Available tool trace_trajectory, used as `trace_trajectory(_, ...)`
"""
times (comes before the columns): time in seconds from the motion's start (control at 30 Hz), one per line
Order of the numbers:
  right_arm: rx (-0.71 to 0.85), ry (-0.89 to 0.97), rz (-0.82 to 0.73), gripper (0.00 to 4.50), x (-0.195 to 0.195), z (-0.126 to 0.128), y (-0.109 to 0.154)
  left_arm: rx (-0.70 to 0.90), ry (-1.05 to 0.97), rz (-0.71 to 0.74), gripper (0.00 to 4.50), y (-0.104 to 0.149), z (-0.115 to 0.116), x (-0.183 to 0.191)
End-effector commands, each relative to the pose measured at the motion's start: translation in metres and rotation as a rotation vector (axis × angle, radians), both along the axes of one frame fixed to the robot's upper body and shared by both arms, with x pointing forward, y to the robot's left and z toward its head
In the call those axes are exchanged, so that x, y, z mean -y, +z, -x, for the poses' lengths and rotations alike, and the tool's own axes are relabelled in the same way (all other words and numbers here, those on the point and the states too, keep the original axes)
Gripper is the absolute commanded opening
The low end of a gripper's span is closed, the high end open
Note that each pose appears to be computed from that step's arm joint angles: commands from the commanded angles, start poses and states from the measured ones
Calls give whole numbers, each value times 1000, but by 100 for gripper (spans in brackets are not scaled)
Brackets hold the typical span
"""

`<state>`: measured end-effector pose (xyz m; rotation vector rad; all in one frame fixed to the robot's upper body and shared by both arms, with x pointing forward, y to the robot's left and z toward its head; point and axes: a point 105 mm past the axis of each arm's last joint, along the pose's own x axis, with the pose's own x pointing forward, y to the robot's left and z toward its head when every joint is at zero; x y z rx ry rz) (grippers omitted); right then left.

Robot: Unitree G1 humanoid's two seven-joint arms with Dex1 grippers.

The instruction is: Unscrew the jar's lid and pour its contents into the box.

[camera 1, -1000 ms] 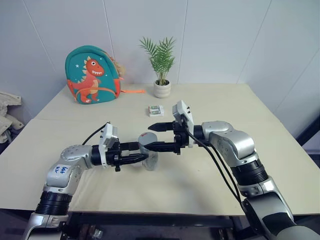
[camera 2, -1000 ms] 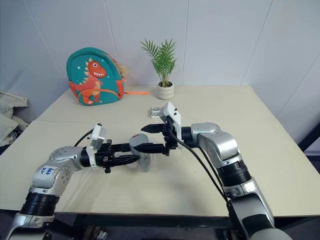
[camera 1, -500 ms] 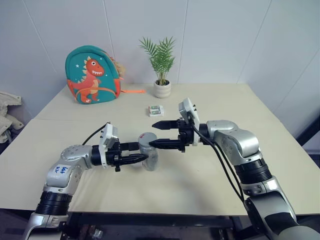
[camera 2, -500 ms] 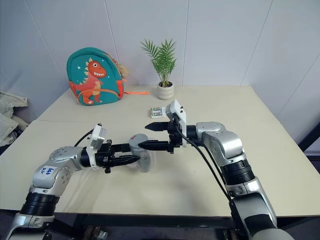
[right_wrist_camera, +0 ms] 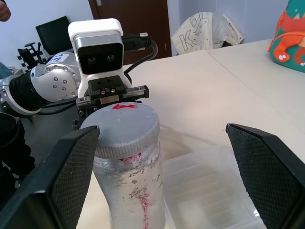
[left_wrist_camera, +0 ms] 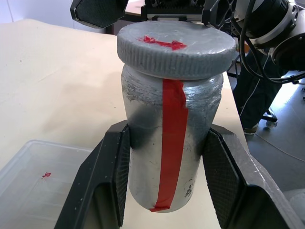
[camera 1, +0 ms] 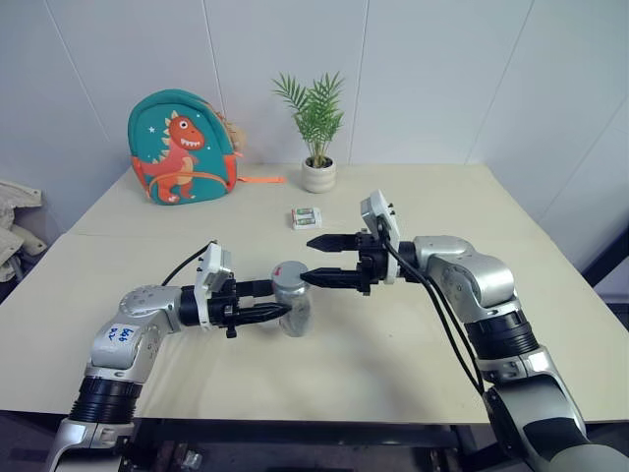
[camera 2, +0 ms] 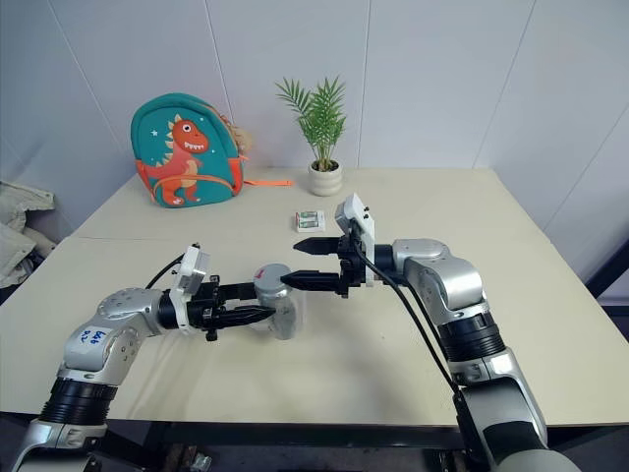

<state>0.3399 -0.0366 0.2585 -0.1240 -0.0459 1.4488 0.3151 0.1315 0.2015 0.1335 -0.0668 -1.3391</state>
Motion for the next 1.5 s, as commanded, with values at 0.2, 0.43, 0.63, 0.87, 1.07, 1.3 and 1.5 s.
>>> trace_trajectory(0.2,33,20,-44,447,1,4,22,41,-21,16,187,9,6,2)
trace_trajectory(0.43,28,123,-63,447,-14,25,31,39,-21,15,187,9,6,1)
trace_trajectory(0.63,13,172,-9,447,-32,36,20,38,-22,14,187,9,6,1)
trace_trajectory(0.87,24,135,49,447,-44,28,9,36,-24,12,187,10,7,1)
trace_trajectory(1.07,14,126,46,447,-47,25,8,34,-23,11,187,10,7,1)
trace_trajectory(1.3,4,139,18,430,-46,27,12,35,-22,10,187,10,7,1)
trace_trajectory(1.5,-4,164,2,260,-44,31,13,37,-23,11,187,10,7,1)
